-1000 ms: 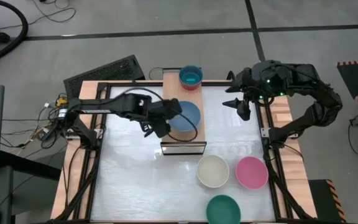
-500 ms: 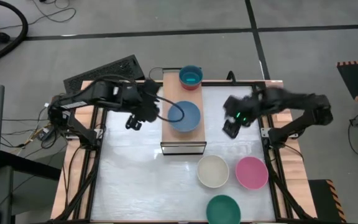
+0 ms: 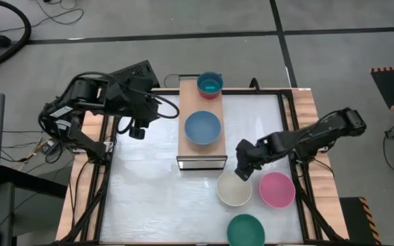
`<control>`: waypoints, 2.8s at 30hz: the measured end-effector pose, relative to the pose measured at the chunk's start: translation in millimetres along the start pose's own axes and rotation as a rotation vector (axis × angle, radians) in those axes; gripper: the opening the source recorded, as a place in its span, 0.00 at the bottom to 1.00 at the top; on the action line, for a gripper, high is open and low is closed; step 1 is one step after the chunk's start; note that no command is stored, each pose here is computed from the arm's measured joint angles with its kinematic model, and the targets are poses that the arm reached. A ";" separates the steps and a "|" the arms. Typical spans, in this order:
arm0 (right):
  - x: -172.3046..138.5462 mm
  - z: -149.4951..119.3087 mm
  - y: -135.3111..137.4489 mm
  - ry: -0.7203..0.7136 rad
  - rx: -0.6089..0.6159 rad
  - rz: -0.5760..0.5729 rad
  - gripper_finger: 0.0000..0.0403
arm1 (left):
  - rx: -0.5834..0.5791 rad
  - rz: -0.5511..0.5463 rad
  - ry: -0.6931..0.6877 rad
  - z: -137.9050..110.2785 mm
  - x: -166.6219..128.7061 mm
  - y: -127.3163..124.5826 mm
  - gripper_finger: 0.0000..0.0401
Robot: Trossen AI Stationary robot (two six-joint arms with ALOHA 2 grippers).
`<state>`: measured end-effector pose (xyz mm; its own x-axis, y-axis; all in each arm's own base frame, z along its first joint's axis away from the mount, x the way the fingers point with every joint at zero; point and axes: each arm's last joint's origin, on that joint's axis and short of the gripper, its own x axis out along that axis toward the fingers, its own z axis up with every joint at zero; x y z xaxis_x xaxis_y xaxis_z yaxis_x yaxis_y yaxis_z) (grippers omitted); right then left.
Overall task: Place and stack bowls onto a shelf
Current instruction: Stack the white bowl on top of the dark blue bowl on the shelf
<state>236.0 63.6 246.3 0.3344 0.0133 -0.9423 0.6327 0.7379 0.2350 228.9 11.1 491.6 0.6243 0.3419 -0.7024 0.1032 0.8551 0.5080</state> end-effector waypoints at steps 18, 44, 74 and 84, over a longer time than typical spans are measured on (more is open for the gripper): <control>39.8 -28.6 -6.4 0.031 0.022 -0.019 0.70 | -0.075 -0.107 0.044 -6.2 0.0 -5.4 0.49; 23.2 -16.1 10.8 0.180 -0.128 -0.097 0.06 | 0.004 -0.099 0.028 -4.6 0.5 -4.8 0.49; -187.9 99.8 -9.5 -0.271 -0.190 -0.158 0.06 | 0.992 0.258 -0.266 91.8 59.2 -30.6 0.49; -162.6 115.7 -0.2 -0.170 -0.307 -0.173 0.06 | 1.184 0.087 -0.145 96.6 113.8 -53.6 0.49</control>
<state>262.3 -16.8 427.1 0.3680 -0.2222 -0.9029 0.4605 0.8871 -0.0307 369.2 -33.4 432.6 0.7380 0.2686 -0.6191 0.6583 -0.0845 0.7480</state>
